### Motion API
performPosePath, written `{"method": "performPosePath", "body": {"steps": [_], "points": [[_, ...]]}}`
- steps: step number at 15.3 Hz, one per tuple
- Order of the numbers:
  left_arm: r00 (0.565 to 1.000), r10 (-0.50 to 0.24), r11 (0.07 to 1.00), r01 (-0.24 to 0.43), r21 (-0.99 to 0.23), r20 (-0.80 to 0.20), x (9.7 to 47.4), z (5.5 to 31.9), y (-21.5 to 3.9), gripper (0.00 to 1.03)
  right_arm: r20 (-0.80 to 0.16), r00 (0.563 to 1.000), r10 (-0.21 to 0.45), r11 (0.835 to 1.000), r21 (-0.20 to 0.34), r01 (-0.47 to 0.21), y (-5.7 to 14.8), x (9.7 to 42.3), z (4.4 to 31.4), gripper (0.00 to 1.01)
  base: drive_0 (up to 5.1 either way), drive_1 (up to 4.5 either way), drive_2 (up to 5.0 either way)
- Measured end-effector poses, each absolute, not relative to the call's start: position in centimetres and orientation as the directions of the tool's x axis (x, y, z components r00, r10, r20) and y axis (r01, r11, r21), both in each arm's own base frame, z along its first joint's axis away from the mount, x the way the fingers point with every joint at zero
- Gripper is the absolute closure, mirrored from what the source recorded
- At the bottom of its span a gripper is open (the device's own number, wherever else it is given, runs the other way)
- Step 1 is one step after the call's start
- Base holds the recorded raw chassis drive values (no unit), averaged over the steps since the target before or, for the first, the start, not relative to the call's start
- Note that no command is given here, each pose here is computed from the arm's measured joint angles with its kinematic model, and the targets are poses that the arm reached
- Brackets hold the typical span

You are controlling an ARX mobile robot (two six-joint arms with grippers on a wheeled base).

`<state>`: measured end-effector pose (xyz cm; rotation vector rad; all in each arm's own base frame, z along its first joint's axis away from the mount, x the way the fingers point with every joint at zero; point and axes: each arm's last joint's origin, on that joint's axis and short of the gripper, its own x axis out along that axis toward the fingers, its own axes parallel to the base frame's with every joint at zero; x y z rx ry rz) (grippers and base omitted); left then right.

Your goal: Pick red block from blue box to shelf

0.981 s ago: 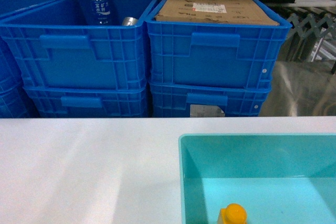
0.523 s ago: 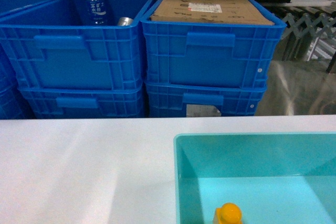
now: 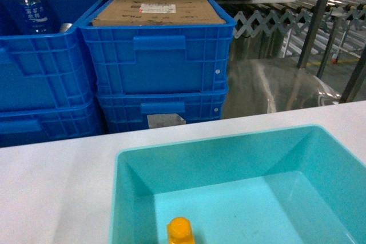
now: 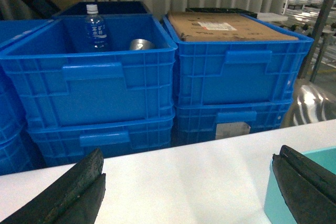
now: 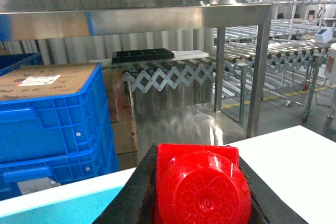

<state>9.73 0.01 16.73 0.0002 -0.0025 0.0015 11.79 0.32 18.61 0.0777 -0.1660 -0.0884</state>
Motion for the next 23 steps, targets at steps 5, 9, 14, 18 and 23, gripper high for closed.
{"method": "performPosePath", "body": {"steps": [5,9,14,18,23], "points": [[1.0,0.002,1.0,-0.002,0.0,0.003,9.73,16.73,0.01,0.05,0.161,0.982,-0.095,0.993,0.085,0.082,0.32,11.79,18.61,0.73,-1.6,-1.6,-1.6],[1.0,0.003,1.0,-0.003,0.0,0.001,9.73,16.71,0.01,0.05,0.158,0.983,-0.095,0.993,0.084,0.082,0.32,11.81,18.58,0.73,0.0,-4.46,-0.5],[1.0,0.001,1.0,-0.001,0.0,0.002,9.73,16.72,0.0,0.05,0.162,0.982,-0.099,0.993,0.086,0.086,0.3,11.79,18.61,0.73,-1.0,-2.61,-1.3],[1.0,0.001,1.0,-0.001,0.0,0.003,9.73,16.73,0.0,0.05,0.162,0.982,-0.099,0.993,0.086,0.086,0.3,11.79,18.62,0.73,-1.6,-1.55,-1.6],[1.0,0.001,1.0,-0.001,0.0,0.003,9.73,16.73,0.0,0.05,0.162,0.982,-0.099,0.993,0.086,0.086,0.3,11.79,18.62,0.73,-1.6,-1.62,-1.6]]}}
